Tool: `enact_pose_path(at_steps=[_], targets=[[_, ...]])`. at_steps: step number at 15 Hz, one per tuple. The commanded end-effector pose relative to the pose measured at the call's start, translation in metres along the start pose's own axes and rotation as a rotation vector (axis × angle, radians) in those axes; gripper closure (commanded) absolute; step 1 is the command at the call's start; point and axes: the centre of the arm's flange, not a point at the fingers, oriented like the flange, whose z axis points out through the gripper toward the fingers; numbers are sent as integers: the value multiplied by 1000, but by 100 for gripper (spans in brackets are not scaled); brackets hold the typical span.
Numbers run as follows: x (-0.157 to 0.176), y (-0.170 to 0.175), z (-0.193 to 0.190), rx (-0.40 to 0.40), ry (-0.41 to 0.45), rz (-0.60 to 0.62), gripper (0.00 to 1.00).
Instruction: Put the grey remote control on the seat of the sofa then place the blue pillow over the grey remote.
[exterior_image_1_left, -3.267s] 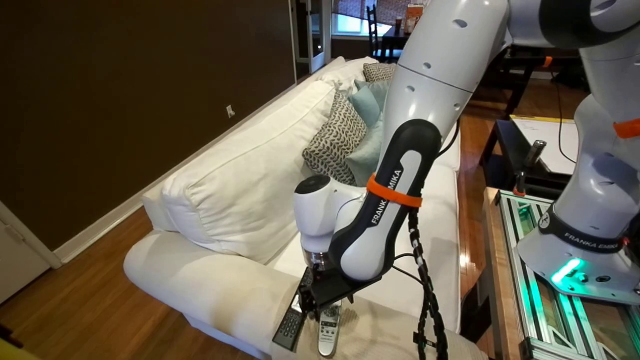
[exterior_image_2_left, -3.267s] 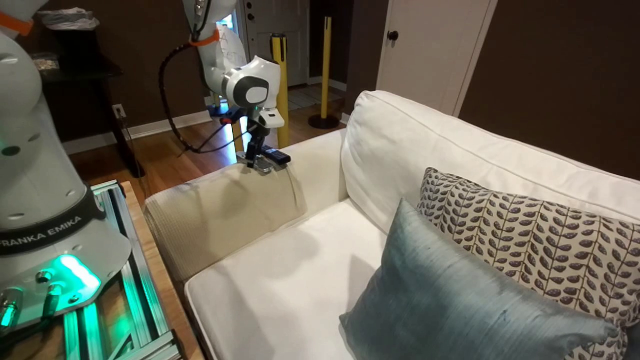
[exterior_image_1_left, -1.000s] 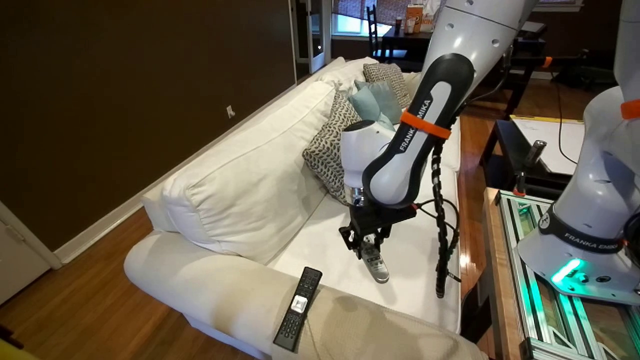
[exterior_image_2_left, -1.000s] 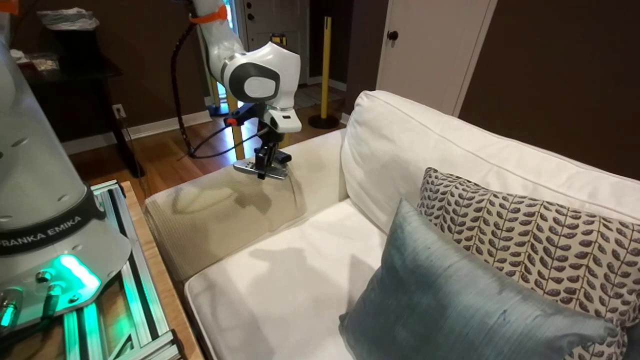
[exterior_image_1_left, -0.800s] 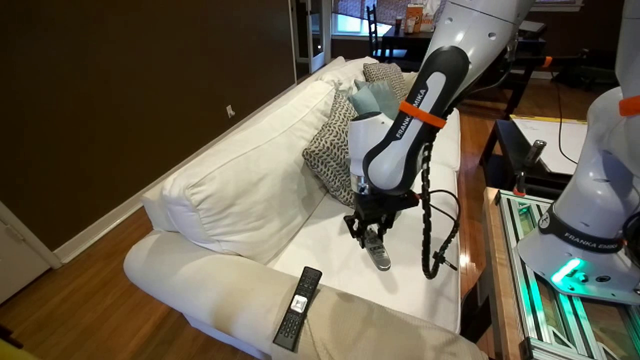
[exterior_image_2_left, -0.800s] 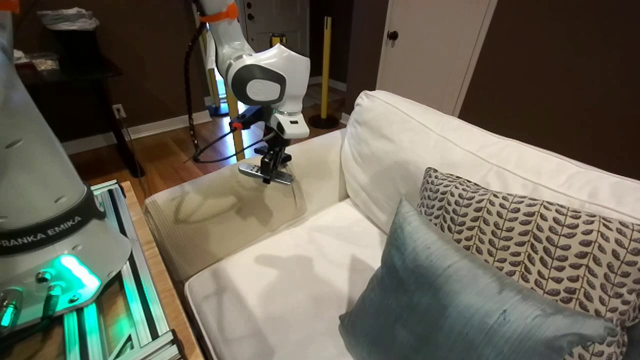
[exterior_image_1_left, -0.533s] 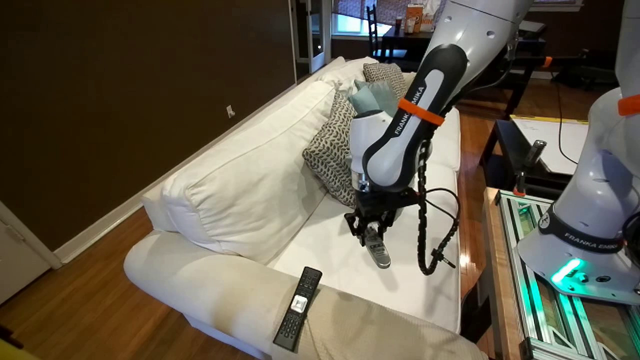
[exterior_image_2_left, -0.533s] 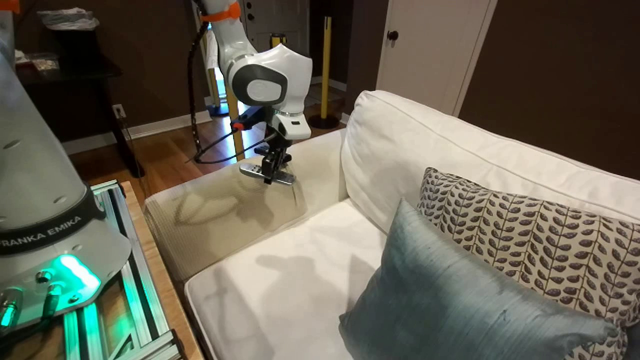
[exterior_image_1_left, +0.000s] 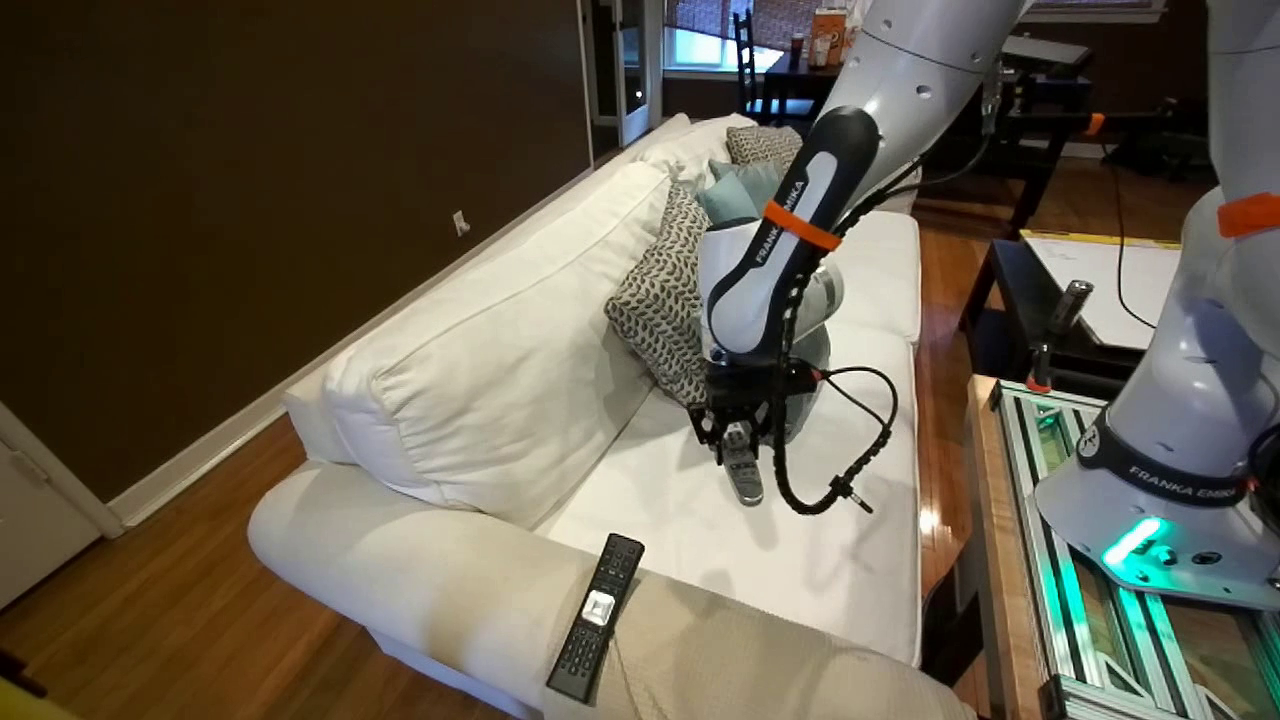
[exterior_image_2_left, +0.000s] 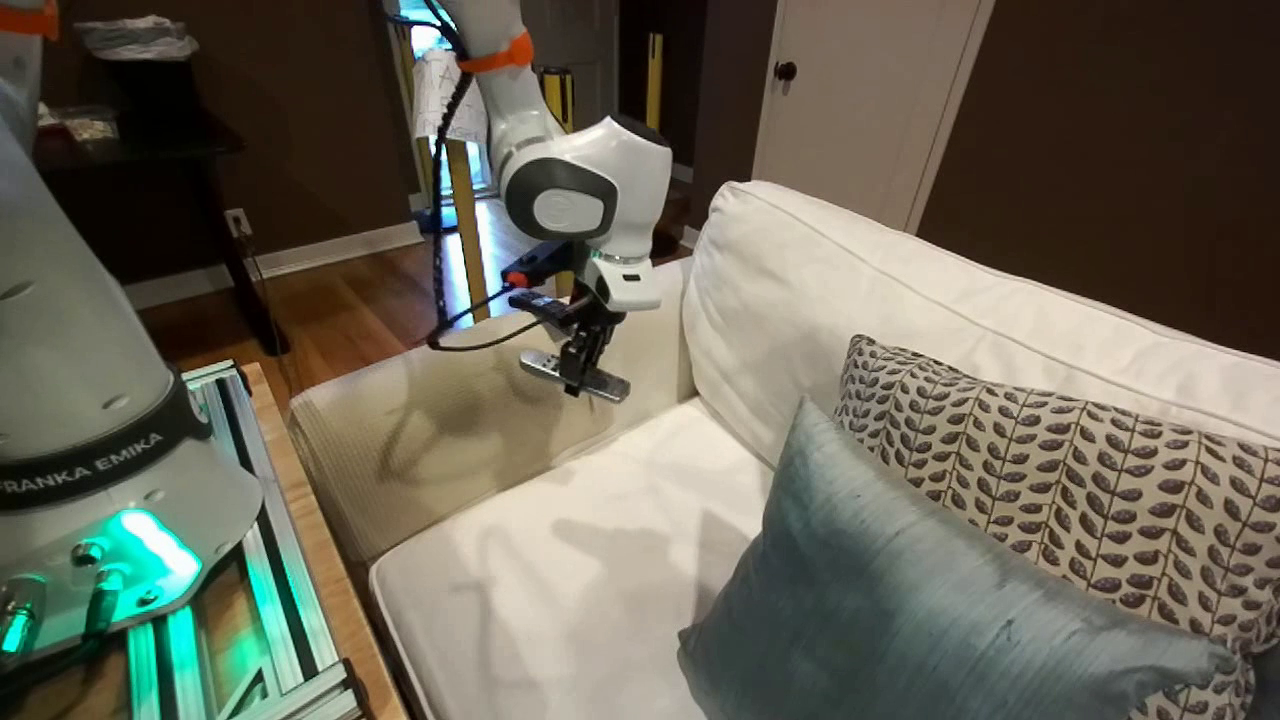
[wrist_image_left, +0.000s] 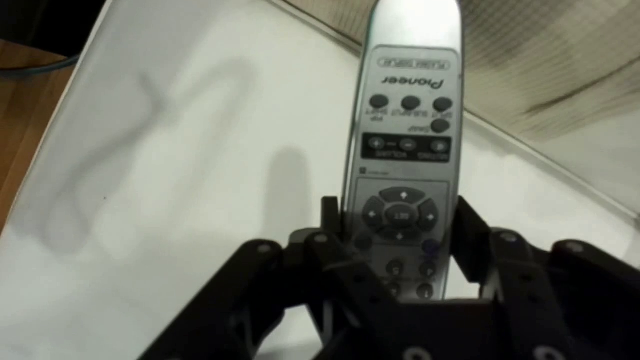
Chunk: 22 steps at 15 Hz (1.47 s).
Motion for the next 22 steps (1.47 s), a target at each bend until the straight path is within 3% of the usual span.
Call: enact_pose_path(at_steps=[1,9,20,21,22], targets=[[57,-15,34,8,-15,100,71],[137,-45,104,67,-24,268,71],[162,-54,182,45,-62,375,71],[162,-53,184,52,-58,384,26],[161,-52,183,53,-66,385,20]])
